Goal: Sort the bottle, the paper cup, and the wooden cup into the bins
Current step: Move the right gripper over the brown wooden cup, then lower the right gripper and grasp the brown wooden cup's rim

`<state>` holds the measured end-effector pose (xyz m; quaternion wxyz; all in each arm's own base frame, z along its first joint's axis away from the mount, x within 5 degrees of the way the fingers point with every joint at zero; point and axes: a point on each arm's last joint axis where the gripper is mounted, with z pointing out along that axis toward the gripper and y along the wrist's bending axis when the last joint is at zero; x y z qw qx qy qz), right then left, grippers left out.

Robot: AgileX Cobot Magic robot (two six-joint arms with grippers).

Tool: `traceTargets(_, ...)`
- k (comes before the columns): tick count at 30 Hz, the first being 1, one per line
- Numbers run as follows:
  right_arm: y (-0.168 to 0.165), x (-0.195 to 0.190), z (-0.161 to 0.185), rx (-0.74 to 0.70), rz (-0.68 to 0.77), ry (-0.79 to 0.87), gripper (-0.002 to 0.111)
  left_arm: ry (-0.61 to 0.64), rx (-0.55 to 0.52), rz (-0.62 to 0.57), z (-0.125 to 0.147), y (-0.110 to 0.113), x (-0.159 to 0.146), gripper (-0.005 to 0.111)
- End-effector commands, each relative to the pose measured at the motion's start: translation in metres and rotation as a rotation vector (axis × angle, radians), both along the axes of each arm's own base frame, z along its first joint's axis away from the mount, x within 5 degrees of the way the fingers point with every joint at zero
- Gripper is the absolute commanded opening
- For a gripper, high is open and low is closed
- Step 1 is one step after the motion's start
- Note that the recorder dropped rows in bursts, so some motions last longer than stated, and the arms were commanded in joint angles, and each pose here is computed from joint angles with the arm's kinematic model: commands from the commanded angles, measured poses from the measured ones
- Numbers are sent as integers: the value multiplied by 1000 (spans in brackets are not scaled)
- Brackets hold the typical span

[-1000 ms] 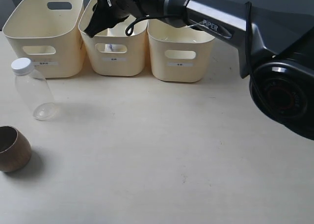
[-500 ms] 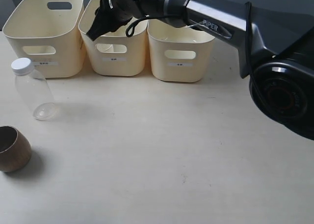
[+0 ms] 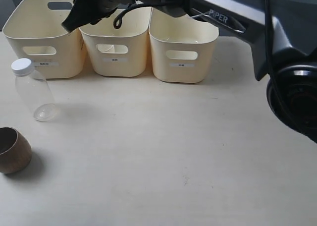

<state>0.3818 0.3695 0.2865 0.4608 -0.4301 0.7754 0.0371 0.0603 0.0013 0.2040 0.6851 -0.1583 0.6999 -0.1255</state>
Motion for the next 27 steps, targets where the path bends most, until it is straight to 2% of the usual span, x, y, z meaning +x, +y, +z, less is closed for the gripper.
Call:
traceTargets(1, 17, -30, 14, -19, 125, 28, 37, 0, 14, -9, 0, -1, 0, 0)
traceTargets(8, 41, -68, 8, -66, 347, 134, 37, 0, 14, -9, 0, -1, 0, 0)
traceTargets(19, 55, -109, 6, 11, 732, 342, 37, 0, 14, -9, 0, -1, 0, 0)
traceTargets(25, 64, -124, -6, -11, 887, 362, 38, 0, 14, -9, 0, -1, 0, 0)
traceTargets(27, 70, -129, -14, -29, 914, 365, 43, 0, 14, -9, 0, -1, 0, 0)
